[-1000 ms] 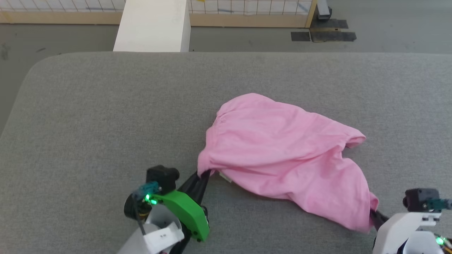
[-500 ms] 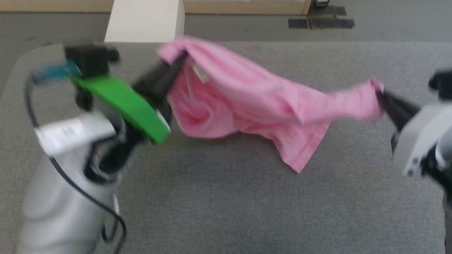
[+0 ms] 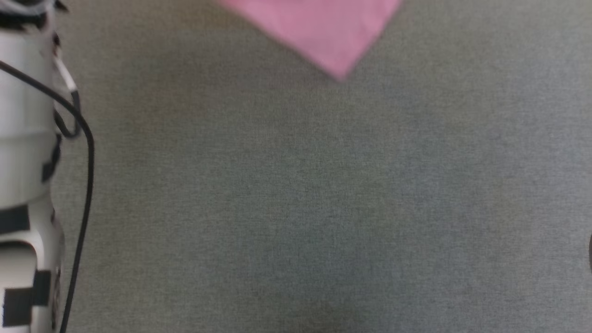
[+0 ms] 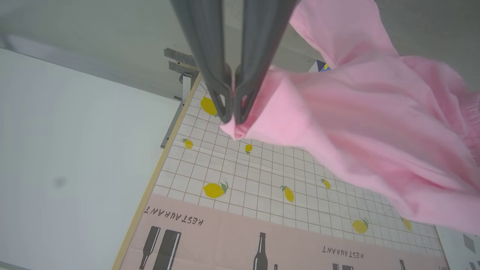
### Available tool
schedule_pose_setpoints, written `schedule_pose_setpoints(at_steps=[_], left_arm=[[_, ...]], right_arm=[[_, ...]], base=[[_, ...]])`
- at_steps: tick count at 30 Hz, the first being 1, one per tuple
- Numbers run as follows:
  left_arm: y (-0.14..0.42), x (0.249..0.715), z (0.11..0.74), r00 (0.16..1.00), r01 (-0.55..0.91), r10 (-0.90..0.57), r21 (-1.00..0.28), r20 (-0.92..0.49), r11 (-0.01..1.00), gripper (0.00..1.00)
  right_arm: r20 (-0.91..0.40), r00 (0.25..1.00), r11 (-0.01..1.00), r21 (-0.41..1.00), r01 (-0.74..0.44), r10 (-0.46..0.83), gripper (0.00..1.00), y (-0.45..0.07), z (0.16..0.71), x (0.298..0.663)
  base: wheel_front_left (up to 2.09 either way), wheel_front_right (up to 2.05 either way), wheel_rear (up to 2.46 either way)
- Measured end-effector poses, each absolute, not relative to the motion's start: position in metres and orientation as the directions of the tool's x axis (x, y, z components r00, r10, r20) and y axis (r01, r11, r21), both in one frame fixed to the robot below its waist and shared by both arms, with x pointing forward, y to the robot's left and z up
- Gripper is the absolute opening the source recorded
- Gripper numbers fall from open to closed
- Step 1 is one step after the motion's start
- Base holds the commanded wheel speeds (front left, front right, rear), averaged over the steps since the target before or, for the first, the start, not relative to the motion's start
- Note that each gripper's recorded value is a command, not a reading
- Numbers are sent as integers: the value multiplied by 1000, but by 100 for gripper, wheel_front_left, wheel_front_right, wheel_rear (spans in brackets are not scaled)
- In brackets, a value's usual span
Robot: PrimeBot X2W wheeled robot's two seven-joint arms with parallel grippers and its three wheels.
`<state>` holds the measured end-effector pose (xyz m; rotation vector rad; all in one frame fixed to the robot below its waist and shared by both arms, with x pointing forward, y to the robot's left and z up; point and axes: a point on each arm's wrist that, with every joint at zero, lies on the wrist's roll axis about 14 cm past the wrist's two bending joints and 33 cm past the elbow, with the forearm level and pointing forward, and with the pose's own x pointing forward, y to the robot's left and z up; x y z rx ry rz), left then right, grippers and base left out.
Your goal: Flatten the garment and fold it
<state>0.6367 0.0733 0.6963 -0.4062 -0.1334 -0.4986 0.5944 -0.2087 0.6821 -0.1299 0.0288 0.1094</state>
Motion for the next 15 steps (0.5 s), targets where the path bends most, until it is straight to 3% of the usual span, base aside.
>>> schedule_pose_setpoints(at_steps=[6,11,15], left_arm=[[80,666,707,869,476,-365,-361,336,802,0],[76,675,672,886,459,-380,-392,265,797,0],[69,669,621,893,447,-430,-391,136,805,0]], right_arm=[[81,992,984,-162,-78,92,0,-210,695,628],[-14,996,984,-151,-91,90,0,-211,659,640],[-178,980,984,-141,-110,84,0,-215,605,632]], base=[[0,0,0],[0,0,0],[0,0,0]])
